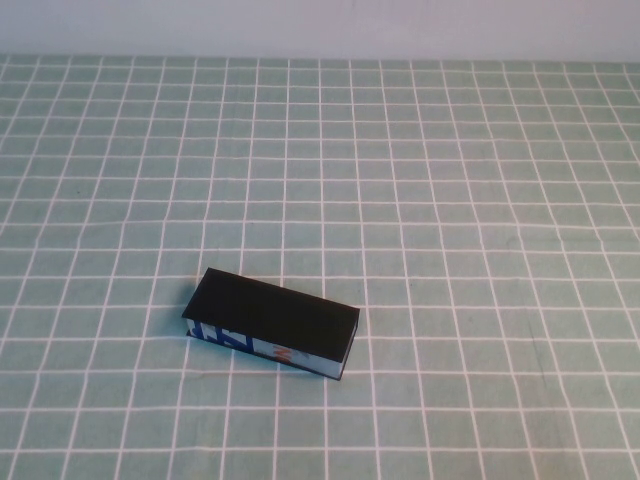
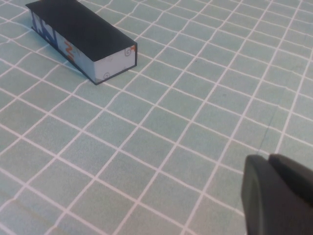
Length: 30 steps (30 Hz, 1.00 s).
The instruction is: Return glasses to glasses case
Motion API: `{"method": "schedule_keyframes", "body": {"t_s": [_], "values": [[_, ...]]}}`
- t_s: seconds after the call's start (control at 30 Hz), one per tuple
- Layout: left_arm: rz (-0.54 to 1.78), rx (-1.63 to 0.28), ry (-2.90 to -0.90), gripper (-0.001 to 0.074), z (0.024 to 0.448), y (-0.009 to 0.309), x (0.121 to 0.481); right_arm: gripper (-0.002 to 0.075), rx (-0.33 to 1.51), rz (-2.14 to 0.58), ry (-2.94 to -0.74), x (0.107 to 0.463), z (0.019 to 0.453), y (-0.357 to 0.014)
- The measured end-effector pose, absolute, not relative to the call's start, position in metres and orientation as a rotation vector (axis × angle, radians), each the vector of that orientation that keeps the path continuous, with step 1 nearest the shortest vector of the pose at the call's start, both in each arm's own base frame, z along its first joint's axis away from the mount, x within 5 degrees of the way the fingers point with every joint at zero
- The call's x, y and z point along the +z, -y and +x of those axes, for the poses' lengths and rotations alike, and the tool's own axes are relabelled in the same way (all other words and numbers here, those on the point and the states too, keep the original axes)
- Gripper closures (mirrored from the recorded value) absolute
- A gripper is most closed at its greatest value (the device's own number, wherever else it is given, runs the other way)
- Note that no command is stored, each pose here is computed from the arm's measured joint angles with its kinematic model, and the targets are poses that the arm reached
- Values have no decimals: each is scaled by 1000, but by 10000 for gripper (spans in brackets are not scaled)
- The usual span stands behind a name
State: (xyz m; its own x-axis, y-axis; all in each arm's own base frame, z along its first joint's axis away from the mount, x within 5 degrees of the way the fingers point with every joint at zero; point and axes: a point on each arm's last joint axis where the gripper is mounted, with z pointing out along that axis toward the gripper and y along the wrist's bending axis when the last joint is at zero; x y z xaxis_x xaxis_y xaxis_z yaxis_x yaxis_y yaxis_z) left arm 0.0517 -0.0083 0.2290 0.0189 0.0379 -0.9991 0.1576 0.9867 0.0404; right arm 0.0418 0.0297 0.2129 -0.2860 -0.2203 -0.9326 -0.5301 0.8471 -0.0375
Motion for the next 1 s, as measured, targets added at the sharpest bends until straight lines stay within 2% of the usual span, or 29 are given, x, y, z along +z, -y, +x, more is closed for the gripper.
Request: {"method": "schedule_keyframes", "body": {"t_s": [0.17, 0.27, 1.0], "values": [[121, -60, -1716, 734, 55, 6, 187, 739, 335, -563, -1870, 213, 42, -30], [113, -58, -1828, 734, 54, 5, 175, 739, 335, -563, -1870, 213, 42, -30], [109, -60, -1844, 734, 53, 5, 174, 739, 335, -563, -1870, 213, 42, -30]]}}
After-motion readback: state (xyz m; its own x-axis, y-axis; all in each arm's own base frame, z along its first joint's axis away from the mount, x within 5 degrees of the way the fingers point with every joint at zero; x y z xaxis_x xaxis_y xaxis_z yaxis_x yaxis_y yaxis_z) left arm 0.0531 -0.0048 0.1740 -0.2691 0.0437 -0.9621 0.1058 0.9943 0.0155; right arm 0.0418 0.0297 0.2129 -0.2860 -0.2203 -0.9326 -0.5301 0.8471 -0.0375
